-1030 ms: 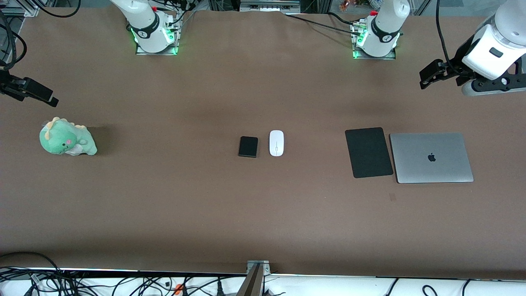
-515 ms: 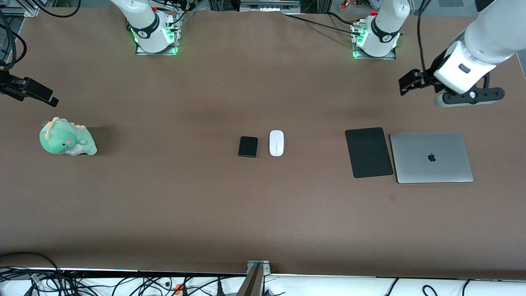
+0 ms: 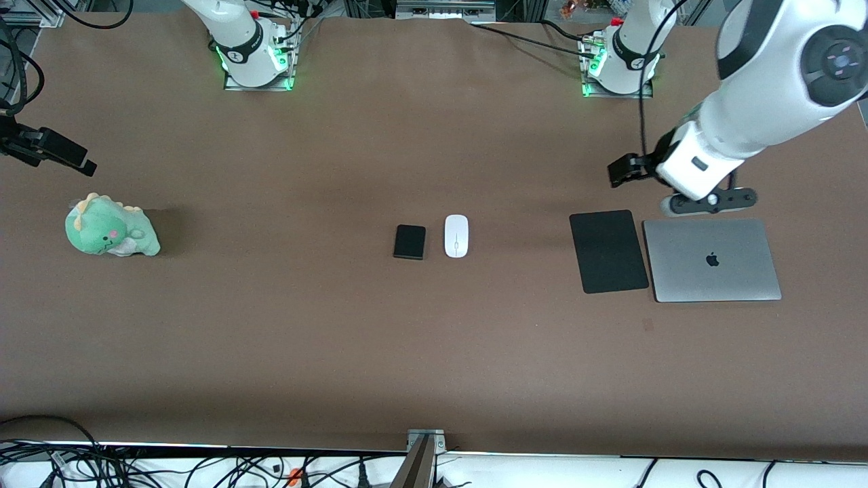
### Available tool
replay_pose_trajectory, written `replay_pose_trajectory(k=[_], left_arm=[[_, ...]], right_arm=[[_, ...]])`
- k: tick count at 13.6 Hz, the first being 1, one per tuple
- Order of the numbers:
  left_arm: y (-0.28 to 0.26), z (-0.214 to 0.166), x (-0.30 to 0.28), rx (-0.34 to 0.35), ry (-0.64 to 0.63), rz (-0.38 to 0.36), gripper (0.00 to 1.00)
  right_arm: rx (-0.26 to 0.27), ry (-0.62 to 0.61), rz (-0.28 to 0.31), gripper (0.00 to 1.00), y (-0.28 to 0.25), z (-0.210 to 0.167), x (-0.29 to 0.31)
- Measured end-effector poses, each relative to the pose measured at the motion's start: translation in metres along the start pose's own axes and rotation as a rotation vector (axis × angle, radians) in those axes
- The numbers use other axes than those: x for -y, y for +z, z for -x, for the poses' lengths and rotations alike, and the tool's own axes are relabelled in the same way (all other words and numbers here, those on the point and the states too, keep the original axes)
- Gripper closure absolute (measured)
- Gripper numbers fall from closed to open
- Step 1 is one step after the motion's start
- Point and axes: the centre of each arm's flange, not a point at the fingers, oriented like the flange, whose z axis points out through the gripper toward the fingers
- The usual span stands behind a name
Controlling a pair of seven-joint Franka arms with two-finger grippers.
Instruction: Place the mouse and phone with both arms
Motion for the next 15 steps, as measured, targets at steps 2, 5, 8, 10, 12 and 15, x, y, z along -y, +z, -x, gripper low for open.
replay_pose_trajectory(k=[2,5,8,10,12,15], left_arm=[[0.022,0.000,-0.035,-0.006,-0.039,0.015,0.00],[0.062,-0.003,-0.076,0.008,-0.055,0.033,0.00],[0.098,-0.004,-0.109,0.012,-0.057,0.048,0.00],[0.119,-0.002,-0.127,0.020,-0.056,0.051,0.00],[0.138,-0.001,-0.143,0.019,-0.053,0.059,0.00],[0.169,0.002,-0.165,0.019,-0.048,0.066,0.00]], right_arm=[[0.001,0.000,0.000,0.00,0.000,0.000,0.000],[0.015,-0.001,0.002,0.00,0.008,-0.003,0.001],[0.043,-0.010,0.005,0.00,0.027,-0.011,0.007],[0.053,-0.020,0.005,0.00,0.039,-0.017,0.013],[0.065,-0.033,0.007,0.00,0.050,-0.021,0.021],[0.084,-0.041,0.010,0.00,0.065,-0.027,0.027]])
